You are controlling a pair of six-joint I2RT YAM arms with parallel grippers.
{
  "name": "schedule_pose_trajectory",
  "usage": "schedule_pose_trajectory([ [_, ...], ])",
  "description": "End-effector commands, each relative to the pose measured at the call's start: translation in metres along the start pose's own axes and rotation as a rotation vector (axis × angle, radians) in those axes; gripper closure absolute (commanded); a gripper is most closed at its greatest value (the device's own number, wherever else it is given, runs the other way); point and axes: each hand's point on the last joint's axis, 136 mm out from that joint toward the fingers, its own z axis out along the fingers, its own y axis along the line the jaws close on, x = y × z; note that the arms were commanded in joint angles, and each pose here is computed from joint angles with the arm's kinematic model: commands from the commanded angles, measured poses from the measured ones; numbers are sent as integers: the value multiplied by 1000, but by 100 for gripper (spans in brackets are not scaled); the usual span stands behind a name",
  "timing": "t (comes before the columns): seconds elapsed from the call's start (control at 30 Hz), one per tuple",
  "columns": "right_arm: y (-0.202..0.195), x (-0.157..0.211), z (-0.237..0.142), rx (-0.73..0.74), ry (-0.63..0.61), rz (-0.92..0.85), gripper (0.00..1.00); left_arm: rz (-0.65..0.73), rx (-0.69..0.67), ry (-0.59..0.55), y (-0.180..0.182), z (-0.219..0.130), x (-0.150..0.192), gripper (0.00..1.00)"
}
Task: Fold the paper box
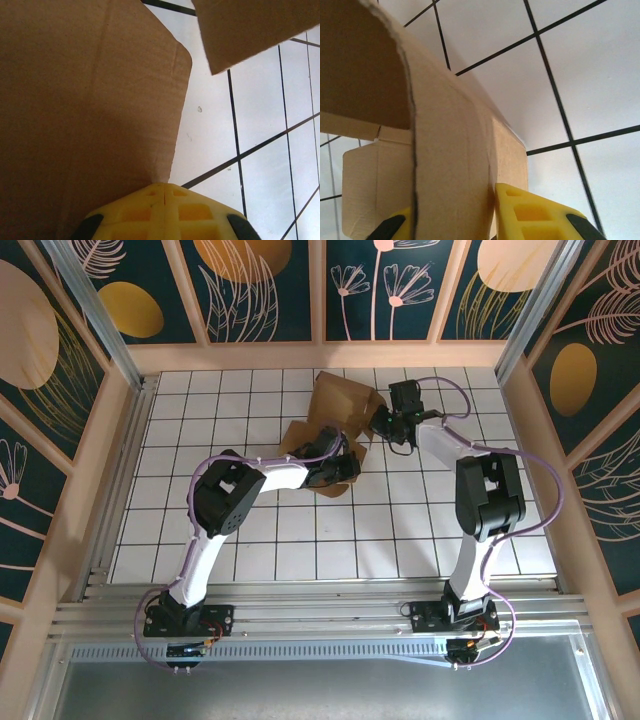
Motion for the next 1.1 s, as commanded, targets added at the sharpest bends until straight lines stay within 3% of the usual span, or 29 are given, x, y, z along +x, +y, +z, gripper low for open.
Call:
schedule_pose_trajectory([
  [0.0,5,13,5,-23,83,110,81,-41,-91,28,34,15,13,100],
  [0.33,14,23,9,-79,117,204,81,-40,-65,23,26,16,9,100],
  [0.57,15,11,0,-43,80,178,81,-43,-60,20,25,16,8,100],
  [1.07,19,15,4,-37,158,169,80,-45,-50,14,21,16,6,100],
])
